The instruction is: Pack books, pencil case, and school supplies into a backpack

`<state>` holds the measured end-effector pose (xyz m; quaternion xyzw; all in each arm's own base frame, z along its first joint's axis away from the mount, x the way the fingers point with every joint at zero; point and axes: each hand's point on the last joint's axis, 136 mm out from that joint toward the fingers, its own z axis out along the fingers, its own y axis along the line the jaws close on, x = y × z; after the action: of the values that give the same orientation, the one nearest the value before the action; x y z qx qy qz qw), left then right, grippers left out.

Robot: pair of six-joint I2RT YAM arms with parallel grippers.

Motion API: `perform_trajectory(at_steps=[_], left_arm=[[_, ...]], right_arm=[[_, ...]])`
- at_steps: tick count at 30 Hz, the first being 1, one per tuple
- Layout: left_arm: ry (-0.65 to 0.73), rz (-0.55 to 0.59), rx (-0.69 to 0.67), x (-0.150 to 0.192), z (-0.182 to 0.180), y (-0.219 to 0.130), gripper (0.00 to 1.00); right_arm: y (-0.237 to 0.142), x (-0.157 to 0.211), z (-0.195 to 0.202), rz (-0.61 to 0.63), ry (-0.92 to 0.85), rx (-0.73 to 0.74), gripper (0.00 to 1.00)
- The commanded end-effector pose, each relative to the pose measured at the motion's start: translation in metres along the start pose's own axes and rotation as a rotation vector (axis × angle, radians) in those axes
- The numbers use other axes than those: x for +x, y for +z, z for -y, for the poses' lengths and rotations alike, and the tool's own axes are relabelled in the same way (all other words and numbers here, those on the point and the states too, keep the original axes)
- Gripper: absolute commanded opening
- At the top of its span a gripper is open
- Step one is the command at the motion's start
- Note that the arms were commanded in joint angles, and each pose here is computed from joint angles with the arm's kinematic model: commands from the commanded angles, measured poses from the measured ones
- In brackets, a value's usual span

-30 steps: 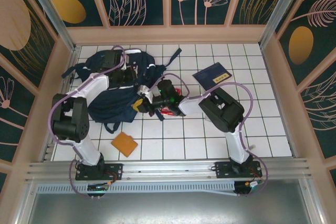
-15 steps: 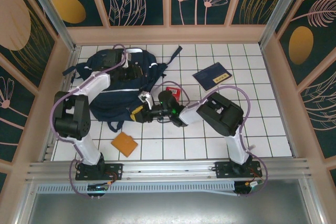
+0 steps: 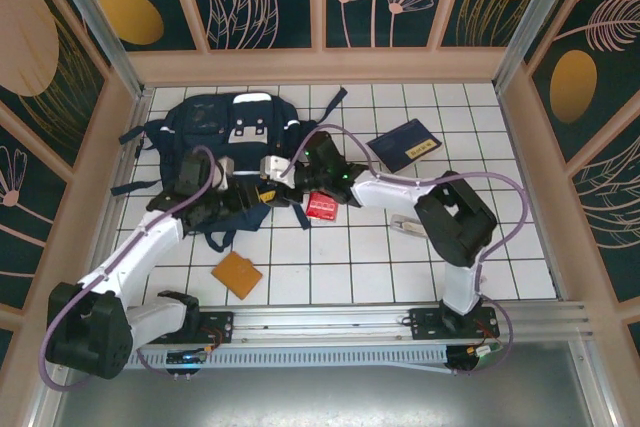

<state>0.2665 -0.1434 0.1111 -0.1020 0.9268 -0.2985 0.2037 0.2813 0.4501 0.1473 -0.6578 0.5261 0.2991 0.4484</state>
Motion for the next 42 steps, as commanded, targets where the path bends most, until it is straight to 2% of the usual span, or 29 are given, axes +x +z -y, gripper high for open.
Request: perform_trajectory(at_steps=[1,6,8,9,12,14,20,23,25,29,31,37,40,42], left_arm=[[-0.044,-0.009,0.071,0.011,0.013,0.004,0.43],[-0.048,0.005,-0.002,0.008,-0.001,0.013,0.44],[-0.055,0.007,-0.039,0.009,-0.009,0.015,0.43],[-0.061,0.006,-0.059,0.01,-0.014,0.017,0.42],[-0.074,0.015,-0.126,0.013,-0.031,0.019,0.42],[-0.078,0.032,-0.169,0.012,-0.04,0.019,0.43],[-0.05,0.083,-0.243,-0.004,-0.048,0.02,0.45],[-0.03,0.105,-0.242,-0.015,-0.043,0.02,0.42],[-0.003,0.11,-0.209,-0.019,-0.035,0.022,0.35],[0.072,0.088,-0.122,-0.017,-0.019,0.025,0.08],[0.118,0.097,-0.119,-0.02,-0.015,0.019,0.0],[0.242,0.207,-0.212,-0.04,-0.011,-0.021,0.0],[0.276,0.264,-0.309,-0.049,-0.02,-0.043,0.0],[0.283,0.335,-0.386,-0.057,-0.031,-0.058,0.0]], right_arm=[[0.014,0.054,-0.005,-0.184,-0.215,-0.05,0.53],[0.036,0.064,-0.005,-0.185,-0.23,-0.126,0.53],[0.044,0.069,-0.007,-0.196,-0.196,-0.166,0.49],[0.047,0.071,-0.008,-0.201,-0.188,-0.175,0.44],[0.045,0.066,-0.005,-0.184,-0.19,-0.164,0.12],[0.038,0.059,-0.003,-0.149,-0.193,-0.153,0.01],[0.024,0.035,-0.003,-0.054,-0.173,-0.179,0.0],[0.024,0.031,-0.006,-0.039,-0.174,-0.19,0.0],[0.025,0.031,-0.008,-0.037,-0.17,-0.193,0.0],[0.023,0.033,-0.008,-0.04,-0.17,-0.19,0.0],[0.022,0.036,-0.008,-0.046,-0.169,-0.189,0.0],[0.011,0.063,-0.005,-0.137,-0.197,-0.188,0.0],[0.006,0.09,-0.004,-0.202,-0.238,-0.192,0.0],[-0.001,0.1,0.005,-0.187,-0.252,-0.15,0.0]])
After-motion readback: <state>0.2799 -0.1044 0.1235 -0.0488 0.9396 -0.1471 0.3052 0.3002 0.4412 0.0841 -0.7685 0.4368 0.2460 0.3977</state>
